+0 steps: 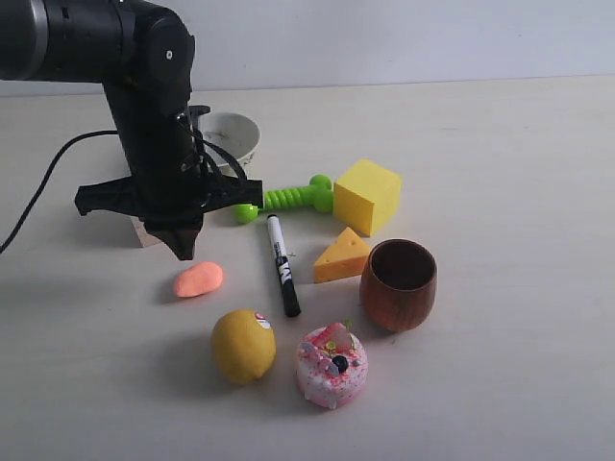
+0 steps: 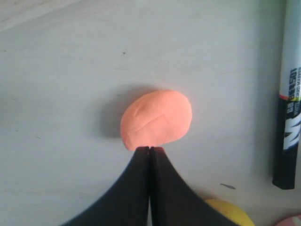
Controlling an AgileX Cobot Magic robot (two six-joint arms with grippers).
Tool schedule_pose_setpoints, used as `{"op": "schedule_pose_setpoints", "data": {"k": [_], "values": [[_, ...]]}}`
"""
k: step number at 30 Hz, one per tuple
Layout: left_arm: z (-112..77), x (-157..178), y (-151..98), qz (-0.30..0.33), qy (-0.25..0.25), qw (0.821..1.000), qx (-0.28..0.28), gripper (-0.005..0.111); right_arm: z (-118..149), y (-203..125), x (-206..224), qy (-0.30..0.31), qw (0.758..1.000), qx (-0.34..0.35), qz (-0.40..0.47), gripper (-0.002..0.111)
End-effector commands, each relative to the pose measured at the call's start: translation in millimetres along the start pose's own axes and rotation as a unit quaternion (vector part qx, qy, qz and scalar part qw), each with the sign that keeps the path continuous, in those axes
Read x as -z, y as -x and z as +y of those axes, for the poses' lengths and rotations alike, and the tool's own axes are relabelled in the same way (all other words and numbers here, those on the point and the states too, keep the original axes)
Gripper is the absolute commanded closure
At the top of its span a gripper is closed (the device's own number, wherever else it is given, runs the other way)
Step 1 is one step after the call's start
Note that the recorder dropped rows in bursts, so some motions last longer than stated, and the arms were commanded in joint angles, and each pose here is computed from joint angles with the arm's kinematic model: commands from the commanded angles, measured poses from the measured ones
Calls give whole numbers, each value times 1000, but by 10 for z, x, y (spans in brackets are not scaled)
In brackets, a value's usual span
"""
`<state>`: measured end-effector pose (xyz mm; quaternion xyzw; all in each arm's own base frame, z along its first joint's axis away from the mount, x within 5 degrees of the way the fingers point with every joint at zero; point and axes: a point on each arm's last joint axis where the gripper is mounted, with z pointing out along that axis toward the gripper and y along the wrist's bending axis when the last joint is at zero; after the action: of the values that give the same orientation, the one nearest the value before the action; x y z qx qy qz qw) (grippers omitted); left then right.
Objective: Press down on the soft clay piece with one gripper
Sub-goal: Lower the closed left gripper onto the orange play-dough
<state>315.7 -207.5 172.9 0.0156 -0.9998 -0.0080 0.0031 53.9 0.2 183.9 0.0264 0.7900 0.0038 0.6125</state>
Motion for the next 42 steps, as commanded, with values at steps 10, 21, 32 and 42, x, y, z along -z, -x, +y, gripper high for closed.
{"op": "schedule_pose_setpoints", "data": {"k": [10, 21, 32, 42], "values": [[-47, -1, -15, 9, -11, 1000, -5, 107, -1, -7, -1, 0, 1000, 4, -4, 108], [-86, -217, 26, 20, -7, 1000, -3, 107, -1, -7, -1, 0, 1000, 4, -4, 108], [-124, -241, 80, -7, -25, 1000, -5, 107, -1, -7, -1, 0, 1000, 4, -4, 108], [-119, -323, 86, 2, -19, 1000, -5, 107, -1, -7, -1, 0, 1000, 4, -4, 108]]}}
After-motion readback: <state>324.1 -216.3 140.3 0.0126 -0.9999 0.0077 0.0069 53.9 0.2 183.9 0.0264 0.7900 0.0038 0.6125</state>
